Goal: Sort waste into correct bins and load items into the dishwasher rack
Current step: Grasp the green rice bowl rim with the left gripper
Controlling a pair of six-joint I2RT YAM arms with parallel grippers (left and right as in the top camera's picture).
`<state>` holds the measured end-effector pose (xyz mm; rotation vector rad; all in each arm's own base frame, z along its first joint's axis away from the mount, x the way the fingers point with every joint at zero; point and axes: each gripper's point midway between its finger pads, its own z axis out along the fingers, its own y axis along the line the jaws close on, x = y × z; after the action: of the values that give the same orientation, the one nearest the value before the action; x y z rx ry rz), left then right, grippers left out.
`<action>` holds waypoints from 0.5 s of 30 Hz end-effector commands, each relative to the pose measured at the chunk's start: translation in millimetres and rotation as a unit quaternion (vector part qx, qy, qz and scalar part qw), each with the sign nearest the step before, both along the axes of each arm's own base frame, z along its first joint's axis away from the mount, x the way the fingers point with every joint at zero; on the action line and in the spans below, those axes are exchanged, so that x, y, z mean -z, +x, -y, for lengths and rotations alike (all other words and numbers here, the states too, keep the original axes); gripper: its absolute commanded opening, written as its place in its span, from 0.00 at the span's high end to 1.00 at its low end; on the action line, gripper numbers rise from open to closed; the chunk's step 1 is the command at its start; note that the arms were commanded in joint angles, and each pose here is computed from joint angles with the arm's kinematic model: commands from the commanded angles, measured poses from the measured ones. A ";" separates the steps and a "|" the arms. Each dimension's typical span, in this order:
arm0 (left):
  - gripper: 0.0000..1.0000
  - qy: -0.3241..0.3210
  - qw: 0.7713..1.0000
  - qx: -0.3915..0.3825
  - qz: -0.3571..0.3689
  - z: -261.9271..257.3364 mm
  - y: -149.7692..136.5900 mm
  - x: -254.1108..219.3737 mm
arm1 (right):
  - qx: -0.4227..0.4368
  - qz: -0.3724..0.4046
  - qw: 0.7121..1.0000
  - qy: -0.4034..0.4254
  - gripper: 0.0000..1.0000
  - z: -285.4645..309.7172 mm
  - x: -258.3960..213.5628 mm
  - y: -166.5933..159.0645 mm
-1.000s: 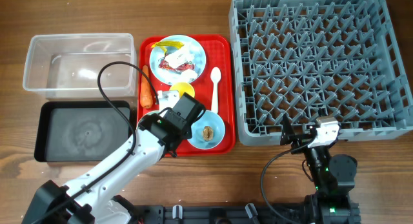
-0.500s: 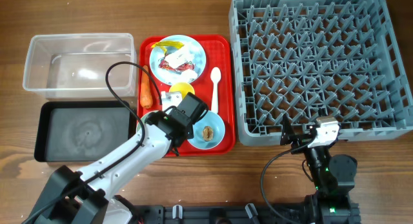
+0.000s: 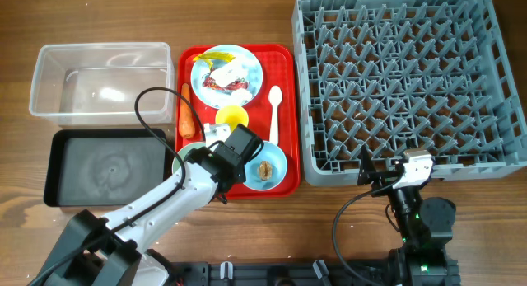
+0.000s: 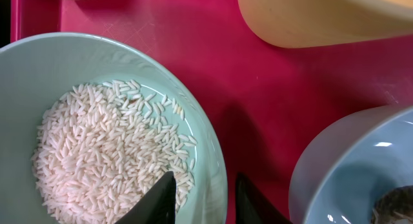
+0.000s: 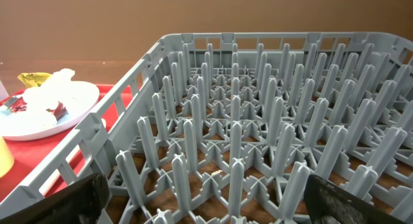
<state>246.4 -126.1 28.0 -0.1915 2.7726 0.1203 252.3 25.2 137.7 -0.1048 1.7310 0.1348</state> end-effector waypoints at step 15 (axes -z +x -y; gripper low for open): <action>0.75 -0.001 1.000 -0.012 -0.005 -3.9 -3.7 8.3 | 0.005 0.004 1.000 -0.003 0.00 2.0 -1.6 0.4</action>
<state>244.3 -125.3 24.6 -0.1955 2.7762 0.1180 252.3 25.2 137.9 -0.1045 1.7306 0.1350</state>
